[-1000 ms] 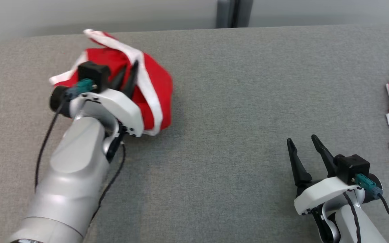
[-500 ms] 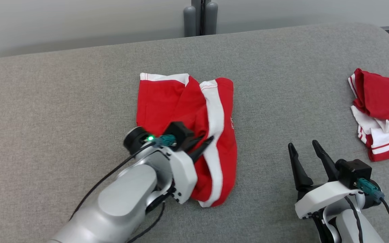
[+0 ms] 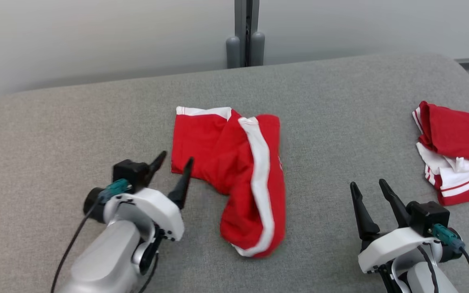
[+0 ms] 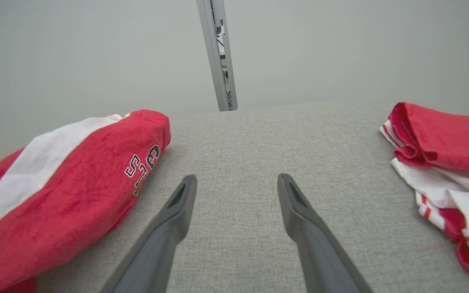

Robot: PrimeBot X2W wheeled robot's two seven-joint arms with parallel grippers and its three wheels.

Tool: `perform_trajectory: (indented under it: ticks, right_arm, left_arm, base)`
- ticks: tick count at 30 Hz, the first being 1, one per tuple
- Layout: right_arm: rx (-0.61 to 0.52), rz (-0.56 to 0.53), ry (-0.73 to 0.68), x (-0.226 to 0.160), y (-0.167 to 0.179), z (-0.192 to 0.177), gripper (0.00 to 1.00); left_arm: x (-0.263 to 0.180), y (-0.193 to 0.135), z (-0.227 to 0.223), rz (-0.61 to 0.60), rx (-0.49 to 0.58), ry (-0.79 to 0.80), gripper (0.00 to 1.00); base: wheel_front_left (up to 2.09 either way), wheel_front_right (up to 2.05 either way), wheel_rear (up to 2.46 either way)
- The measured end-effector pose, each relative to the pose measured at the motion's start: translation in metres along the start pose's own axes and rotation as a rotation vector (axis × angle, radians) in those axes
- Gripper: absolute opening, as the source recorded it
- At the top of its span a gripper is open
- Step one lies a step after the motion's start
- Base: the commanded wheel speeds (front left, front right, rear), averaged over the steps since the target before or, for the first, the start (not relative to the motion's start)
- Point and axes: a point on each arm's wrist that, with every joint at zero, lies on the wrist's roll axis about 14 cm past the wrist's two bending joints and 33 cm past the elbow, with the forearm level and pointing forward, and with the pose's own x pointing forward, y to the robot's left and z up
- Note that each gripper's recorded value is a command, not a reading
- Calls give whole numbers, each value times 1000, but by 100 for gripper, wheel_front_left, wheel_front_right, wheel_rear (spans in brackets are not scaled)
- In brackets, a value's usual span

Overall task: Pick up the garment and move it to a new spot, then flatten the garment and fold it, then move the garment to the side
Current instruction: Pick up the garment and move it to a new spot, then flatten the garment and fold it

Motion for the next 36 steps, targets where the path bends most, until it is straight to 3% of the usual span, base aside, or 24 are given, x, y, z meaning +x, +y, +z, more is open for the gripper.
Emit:
perform_trajectory:
  ticks: [7, 18, 25, 36]
  right_arm:
    - [-11, 2, -25, -12, 2, 7, 100]
    - [-28, 32, -30, -24, 13, 8, 100]
    - [-24, 33, -19, -29, 14, 3, 100]
    - [-21, 23, 0, -29, 11, -3, 100]
  left_arm:
    - [-52, 53, 12, 250, -40, -122, 100]
    - [-138, 90, -11, 498, -48, -172, 100]
    - [-169, 98, -30, 562, -48, -149, 100]
    - [-165, 95, -33, 539, -44, -141, 100]
  base:
    - [0, 0, 0]
    - [0, 0, 0]
    - [0, 0, 0]
    - [0, 0, 0]
